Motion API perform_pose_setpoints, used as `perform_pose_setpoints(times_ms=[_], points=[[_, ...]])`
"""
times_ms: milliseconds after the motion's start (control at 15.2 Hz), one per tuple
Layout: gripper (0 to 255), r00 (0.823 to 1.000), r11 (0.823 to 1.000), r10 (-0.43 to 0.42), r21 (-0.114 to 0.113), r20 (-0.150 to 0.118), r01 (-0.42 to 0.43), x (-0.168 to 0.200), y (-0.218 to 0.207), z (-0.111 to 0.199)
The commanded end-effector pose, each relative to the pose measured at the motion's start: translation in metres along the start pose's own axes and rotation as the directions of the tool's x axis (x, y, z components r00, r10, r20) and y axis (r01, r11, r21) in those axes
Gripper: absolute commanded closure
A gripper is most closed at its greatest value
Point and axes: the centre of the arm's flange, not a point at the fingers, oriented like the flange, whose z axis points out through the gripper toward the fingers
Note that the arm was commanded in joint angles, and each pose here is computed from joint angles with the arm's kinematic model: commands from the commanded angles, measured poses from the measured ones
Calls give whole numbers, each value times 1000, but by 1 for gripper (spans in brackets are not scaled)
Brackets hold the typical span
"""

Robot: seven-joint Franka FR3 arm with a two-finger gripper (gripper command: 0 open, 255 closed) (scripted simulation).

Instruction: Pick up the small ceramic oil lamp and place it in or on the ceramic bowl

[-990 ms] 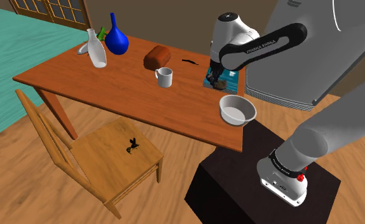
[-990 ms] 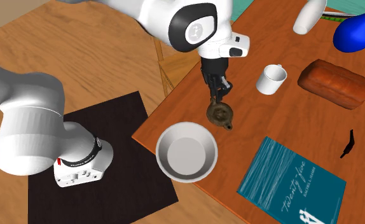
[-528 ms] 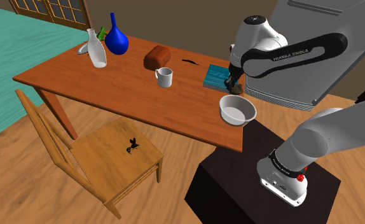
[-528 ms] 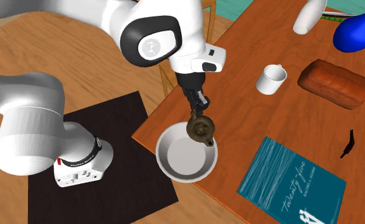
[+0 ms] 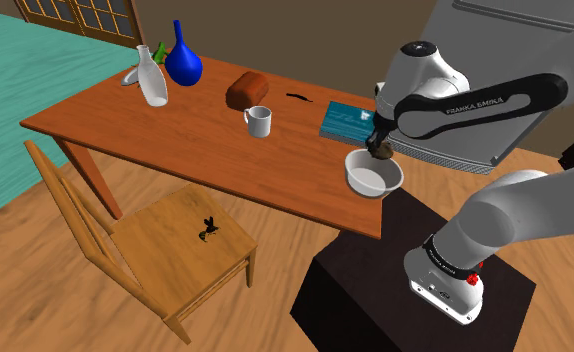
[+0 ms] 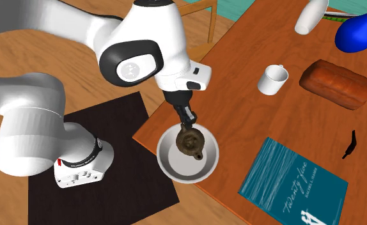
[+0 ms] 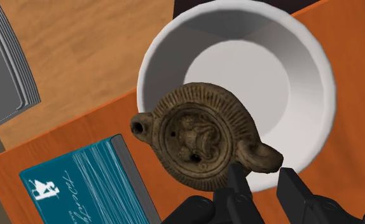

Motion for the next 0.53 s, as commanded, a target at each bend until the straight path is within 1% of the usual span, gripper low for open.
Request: perform_pose_setpoints(times_ms=[0, 462], points=[[255, 1000, 1000, 0, 0, -1, 0, -1, -3, 10], [255, 1000, 1000, 0, 0, -1, 0, -3, -12, 45]])
